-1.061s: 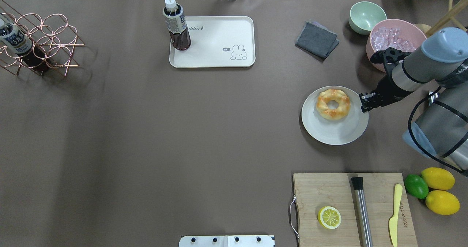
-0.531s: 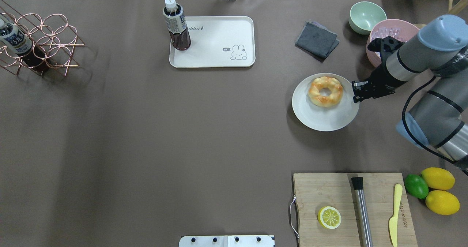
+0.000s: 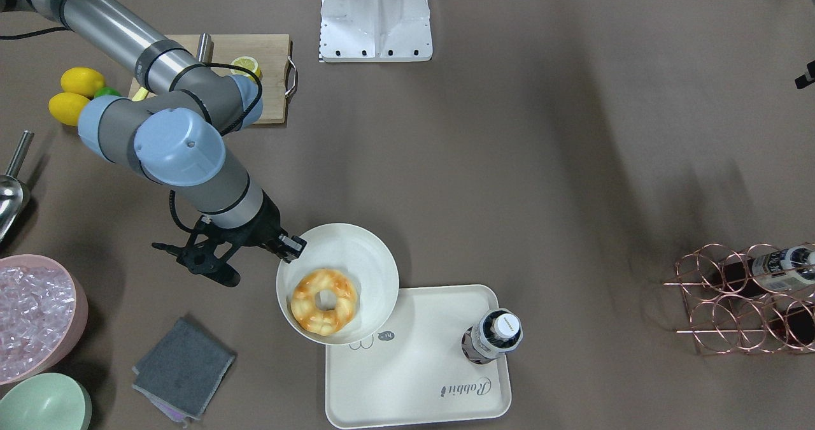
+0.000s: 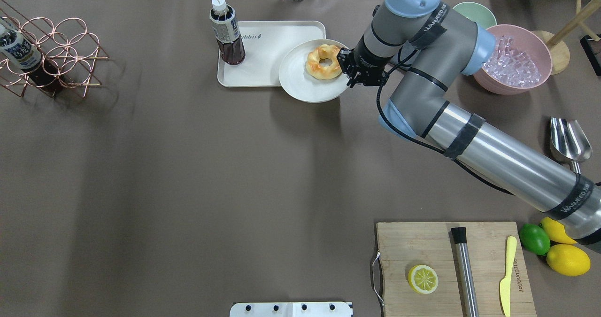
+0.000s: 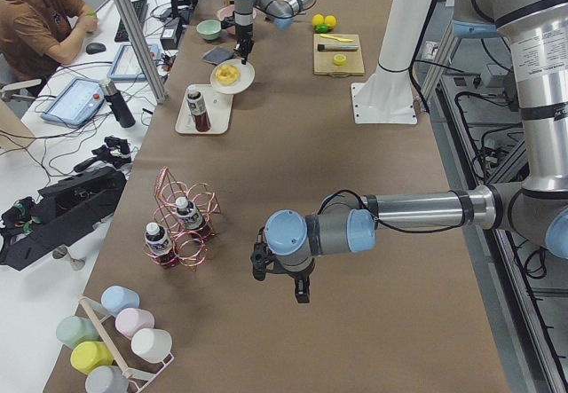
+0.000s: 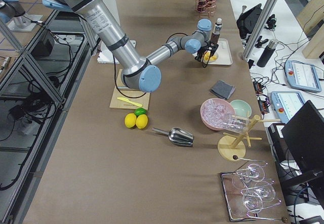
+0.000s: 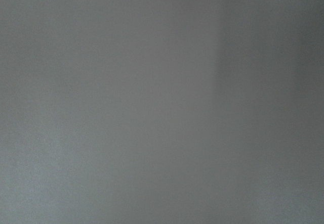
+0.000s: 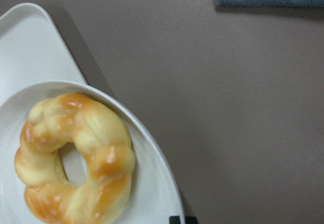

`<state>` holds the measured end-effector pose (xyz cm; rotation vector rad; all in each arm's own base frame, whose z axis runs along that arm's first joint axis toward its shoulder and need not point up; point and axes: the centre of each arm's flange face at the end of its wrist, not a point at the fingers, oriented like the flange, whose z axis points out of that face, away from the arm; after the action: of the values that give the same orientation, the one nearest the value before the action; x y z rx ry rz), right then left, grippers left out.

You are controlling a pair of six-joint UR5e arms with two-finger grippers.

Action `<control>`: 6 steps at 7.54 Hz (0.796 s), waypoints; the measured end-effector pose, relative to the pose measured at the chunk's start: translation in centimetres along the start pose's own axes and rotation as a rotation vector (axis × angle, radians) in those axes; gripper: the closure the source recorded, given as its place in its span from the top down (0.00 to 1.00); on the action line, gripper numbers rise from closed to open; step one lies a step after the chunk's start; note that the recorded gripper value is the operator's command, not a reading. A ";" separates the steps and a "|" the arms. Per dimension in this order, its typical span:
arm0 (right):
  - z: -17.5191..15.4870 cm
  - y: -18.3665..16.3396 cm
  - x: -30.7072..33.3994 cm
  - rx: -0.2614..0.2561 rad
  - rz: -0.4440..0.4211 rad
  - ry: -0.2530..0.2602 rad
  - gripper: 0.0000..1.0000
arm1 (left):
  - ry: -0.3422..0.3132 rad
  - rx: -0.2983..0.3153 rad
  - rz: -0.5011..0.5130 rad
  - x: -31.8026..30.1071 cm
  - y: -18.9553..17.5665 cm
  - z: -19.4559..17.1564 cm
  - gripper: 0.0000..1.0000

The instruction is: Place donut on tray

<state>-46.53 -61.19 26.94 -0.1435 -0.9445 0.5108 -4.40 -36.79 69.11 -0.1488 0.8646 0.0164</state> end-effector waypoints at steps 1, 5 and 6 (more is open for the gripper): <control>0.7 0.4 -1.7 0.023 0.051 -0.014 0.00 | 0.000 -0.001 -0.001 -0.1 0.1 0.0 0.98; 4.2 0.6 -8.3 0.113 0.290 -0.091 0.00 | -0.002 -0.005 -0.002 -0.3 0.1 0.2 0.98; 4.5 0.4 -9.4 0.139 0.350 -0.095 0.00 | -0.003 -0.005 -0.001 -0.3 0.1 0.2 0.98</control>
<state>-54.77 -65.79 22.47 -0.1611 -0.9774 0.9111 -4.43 -36.61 69.44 -0.1535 0.8618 0.0177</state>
